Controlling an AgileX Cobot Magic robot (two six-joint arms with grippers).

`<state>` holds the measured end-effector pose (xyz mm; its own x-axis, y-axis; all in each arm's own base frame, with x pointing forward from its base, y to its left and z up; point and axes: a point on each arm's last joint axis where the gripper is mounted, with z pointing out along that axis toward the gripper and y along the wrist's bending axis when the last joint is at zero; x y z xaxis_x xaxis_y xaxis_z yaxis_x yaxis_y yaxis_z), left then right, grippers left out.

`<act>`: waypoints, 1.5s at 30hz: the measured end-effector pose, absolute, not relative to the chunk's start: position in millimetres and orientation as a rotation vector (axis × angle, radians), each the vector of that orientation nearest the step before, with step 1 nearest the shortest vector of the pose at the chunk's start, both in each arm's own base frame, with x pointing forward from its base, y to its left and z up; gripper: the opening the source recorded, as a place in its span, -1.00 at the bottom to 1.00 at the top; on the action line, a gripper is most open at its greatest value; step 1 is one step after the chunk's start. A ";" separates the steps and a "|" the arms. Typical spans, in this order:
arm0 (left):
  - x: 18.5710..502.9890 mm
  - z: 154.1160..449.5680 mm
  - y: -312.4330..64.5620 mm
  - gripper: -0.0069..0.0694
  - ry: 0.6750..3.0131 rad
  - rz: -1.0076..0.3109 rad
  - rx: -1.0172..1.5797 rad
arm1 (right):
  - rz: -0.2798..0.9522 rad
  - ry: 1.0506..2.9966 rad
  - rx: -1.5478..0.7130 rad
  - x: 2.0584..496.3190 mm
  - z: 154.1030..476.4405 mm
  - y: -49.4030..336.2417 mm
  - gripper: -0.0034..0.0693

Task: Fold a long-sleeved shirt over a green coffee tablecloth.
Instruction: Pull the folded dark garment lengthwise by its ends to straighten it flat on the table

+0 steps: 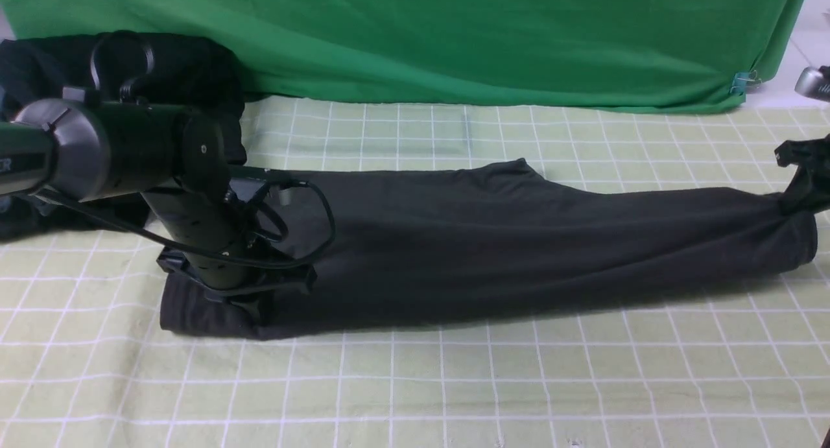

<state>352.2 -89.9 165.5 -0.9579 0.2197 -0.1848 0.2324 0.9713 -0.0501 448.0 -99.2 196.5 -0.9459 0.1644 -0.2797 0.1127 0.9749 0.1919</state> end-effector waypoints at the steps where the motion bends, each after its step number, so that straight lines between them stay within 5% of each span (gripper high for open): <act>1: 352.2 165.5 -89.9 -0.83 2.941 -0.106 0.340 | 0.251 2.826 0.206 448.2 195.7 -99.3 -0.38; 4: 352.1 165.4 -89.9 -0.83 2.942 -0.106 0.340 | 0.091 2.867 0.248 447.1 187.0 -110.0 0.02; 9: 352.0 165.6 -89.3 -0.83 2.941 -0.102 0.342 | -0.010 2.895 0.304 446.3 206.8 -117.6 0.10; 13: 351.2 167.5 -88.6 -0.83 2.940 -0.097 0.324 | 0.025 2.857 0.274 445.7 237.8 -109.0 0.01; 16: 349.1 173.8 -85.4 -0.83 2.926 -0.083 0.302 | 0.184 2.803 0.097 445.8 263.1 -77.0 -0.20; 22: 345.8 203.3 -81.1 -0.83 2.829 -0.090 0.243 | 0.418 2.789 -0.199 450.4 260.6 -9.2 -0.83; 30: 346.9 198.5 -75.8 -0.83 2.849 -0.022 0.204 | 0.278 2.957 -0.260 449.8 213.4 14.4 -0.88; 37: 350.2 174.8 -74.2 -0.83 2.943 0.023 0.092 | 0.201 2.902 -0.172 470.4 172.4 9.4 -0.88; 45: 345.0 179.2 -72.3 -0.83 2.979 0.045 0.078 | 0.181 2.871 -0.124 477.0 162.5 8.1 -0.88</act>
<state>345.0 -72.3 179.2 -0.9857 0.0543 -0.1594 0.0495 0.9982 0.0341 477.0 8.1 162.5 -0.9622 -0.0684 -0.2637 -0.1010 0.9885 0.1122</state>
